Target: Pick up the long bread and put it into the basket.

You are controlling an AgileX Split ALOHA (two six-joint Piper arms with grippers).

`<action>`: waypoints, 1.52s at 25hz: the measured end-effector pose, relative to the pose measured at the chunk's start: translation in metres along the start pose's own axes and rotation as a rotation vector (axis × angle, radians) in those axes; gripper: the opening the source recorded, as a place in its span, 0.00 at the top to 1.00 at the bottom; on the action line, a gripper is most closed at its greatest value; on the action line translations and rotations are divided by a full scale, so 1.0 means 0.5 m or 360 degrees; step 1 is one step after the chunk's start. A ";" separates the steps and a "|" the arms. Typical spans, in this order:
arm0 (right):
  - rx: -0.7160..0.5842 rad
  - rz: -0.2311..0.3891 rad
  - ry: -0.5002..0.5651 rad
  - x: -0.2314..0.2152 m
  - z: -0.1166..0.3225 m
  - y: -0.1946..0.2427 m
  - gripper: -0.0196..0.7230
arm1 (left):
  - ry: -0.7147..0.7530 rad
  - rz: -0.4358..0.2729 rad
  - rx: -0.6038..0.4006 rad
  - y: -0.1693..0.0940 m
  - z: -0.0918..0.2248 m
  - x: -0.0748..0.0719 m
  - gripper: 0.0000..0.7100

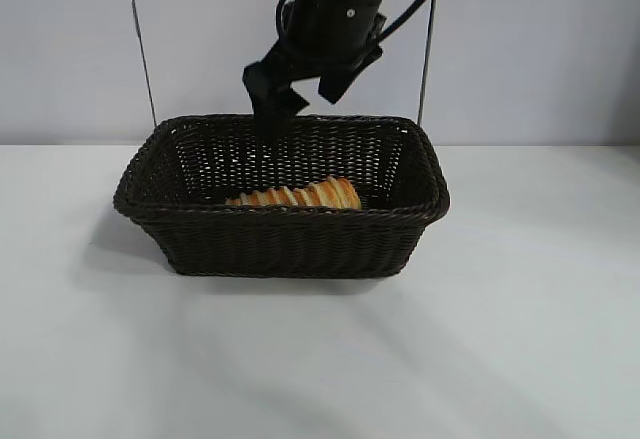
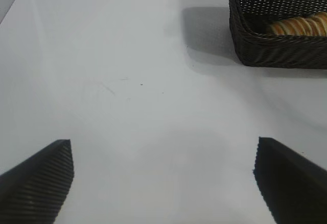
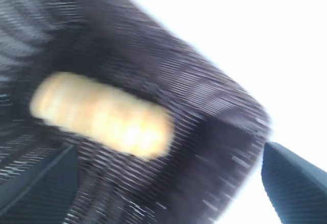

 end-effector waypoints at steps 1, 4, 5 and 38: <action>-0.0006 0.0028 0.0044 -0.025 0.000 -0.011 0.04 | 0.0000 0.0000 0.0000 0.000 0.000 0.000 0.03; -0.0010 0.0101 0.0165 -0.099 0.009 -0.039 0.04 | 0.0000 0.0000 0.0000 0.000 0.000 0.000 0.03; 0.0001 0.0126 0.0210 -0.126 0.016 -0.044 0.04 | 0.0000 0.0000 0.0000 0.000 0.000 0.000 0.03; -0.0243 0.0573 0.1162 -0.514 0.254 -0.495 0.04 | 0.0000 0.0000 0.0000 0.000 0.000 0.000 0.03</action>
Point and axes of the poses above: a point on each arm's last joint axis where the gripper is mounted, y pointing out along that axis toward the gripper, x along the wrist's bending axis when the last joint is at zero, z = x × y, the point moved 9 cm from there along y, pointing out along that axis toward the gripper, and after that the axes turned 6 degrees about y, right-handed, at the moved point
